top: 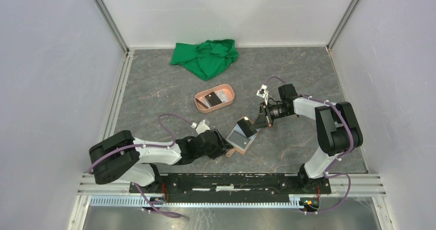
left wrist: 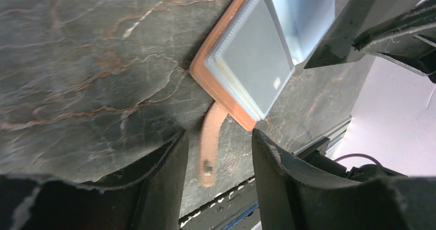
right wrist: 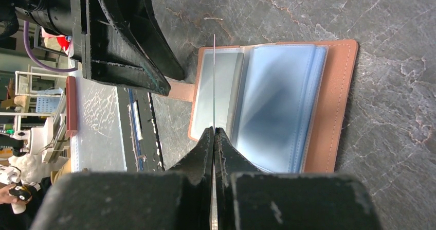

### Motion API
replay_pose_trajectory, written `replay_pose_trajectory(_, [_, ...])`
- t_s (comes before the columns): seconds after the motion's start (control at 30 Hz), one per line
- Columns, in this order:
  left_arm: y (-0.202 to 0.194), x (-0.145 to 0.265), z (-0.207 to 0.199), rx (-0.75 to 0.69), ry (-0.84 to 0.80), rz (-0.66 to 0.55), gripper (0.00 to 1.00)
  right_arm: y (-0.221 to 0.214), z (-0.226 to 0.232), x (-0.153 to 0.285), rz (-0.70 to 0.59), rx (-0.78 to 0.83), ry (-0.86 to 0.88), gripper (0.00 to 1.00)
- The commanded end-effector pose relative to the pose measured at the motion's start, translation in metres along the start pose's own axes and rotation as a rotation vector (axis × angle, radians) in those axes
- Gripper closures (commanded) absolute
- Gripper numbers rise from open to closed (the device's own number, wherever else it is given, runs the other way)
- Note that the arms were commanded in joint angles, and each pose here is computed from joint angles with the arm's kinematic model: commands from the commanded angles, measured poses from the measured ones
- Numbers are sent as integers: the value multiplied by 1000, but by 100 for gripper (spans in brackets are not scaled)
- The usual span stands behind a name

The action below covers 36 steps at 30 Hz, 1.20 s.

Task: Put the credit cards into the card holder
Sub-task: Insert the credit card into the card holder.

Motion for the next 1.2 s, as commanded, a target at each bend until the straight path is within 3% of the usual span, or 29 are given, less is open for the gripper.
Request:
replay_pose_trajectory(0.0, [8, 10, 8, 22, 106, -62, 43, 5, 1, 1, -19, 25, 25, 100])
replay_pose_trajectory(0.4, [-14, 6, 5, 120, -17, 58, 42, 5, 0, 0, -19, 23, 30, 100])
replay_pose_trajectory(0.77, [-5, 2, 22, 106, 47, -24, 97, 4, 0, 0, -16, 22, 37, 100])
replay_pose_trajectory(1.03, [26, 17, 46, -23, 137, -103, 98, -1, 8, -6, -75, -41, 81, 100])
replay_pose_trajectory(1.17, [33, 18, 43, -124, 178, -69, 91, -4, 10, -13, -125, -111, 68, 100])
Point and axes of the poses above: each gripper's point midway between its finger pads, its own x axis back along the fingers, its own z axis along the line the jaws close on, y = z × x, the point moved 6 cm from there along x, back along the fingers, and after that the axes turned 3 degrees about -x, right-handed, at the moved point
